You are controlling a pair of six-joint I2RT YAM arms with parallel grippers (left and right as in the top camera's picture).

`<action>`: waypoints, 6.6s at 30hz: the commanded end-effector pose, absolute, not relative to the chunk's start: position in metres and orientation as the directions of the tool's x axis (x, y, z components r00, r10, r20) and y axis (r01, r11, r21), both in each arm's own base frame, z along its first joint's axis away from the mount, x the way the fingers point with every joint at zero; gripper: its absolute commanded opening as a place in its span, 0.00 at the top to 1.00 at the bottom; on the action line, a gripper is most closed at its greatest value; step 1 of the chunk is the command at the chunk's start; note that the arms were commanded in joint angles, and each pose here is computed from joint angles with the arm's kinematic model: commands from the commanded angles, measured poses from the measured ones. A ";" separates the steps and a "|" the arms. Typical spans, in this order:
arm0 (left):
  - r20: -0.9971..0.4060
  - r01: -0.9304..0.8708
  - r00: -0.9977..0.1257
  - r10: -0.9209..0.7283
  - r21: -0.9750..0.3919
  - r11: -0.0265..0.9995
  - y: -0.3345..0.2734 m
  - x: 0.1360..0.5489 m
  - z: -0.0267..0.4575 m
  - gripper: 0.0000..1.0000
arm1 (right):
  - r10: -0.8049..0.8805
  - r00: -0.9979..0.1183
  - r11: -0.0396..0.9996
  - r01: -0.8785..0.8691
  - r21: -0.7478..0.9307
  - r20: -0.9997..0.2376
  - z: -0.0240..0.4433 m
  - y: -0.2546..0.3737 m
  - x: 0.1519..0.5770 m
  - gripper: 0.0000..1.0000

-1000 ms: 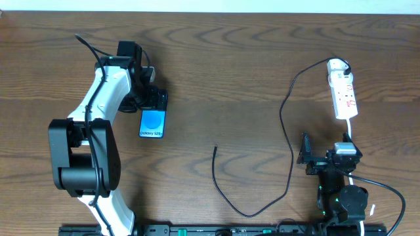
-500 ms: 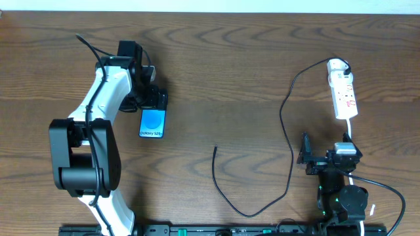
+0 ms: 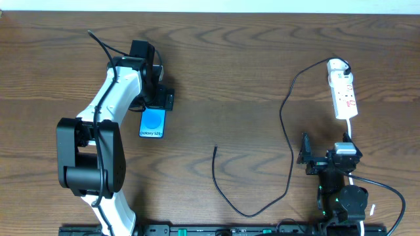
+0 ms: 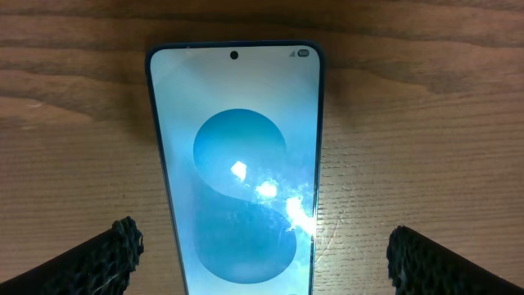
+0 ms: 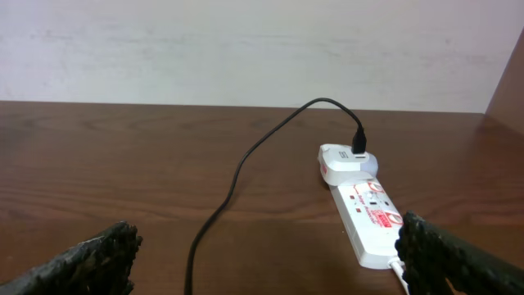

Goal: Plug charger to phone and switch on socket
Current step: 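Lower the left gripper down onto the phone's long edges, then close the left gripper on the phone's sides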

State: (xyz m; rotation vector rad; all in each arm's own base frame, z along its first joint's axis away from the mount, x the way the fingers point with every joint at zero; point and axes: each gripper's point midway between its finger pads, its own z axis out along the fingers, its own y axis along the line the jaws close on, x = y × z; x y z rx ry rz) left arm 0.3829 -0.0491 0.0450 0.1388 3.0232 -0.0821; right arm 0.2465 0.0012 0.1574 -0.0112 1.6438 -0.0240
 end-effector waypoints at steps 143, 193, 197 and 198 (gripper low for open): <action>0.007 0.094 -0.996 0.094 -0.031 0.995 -0.041 0.350 -0.020 0.04 | -0.018 -0.073 1.000 0.016 -0.019 -0.997 0.157 -0.001 0.246 0.01; 0.004 0.094 -0.996 0.094 -0.031 0.995 -0.041 0.351 -0.020 0.22 | -0.018 -0.073 1.000 0.016 -0.019 -0.997 0.157 -0.001 0.246 0.01; 0.004 0.094 -0.996 0.094 -0.031 0.995 -0.041 0.351 -0.020 0.24 | -0.018 -0.073 1.000 0.016 -0.019 -0.997 0.157 -0.001 0.246 0.01; 0.004 0.094 -0.996 0.094 -0.031 0.995 -0.041 0.351 -0.020 0.24 | -0.018 -0.074 1.000 0.016 -0.019 -0.997 0.157 -0.001 0.246 0.01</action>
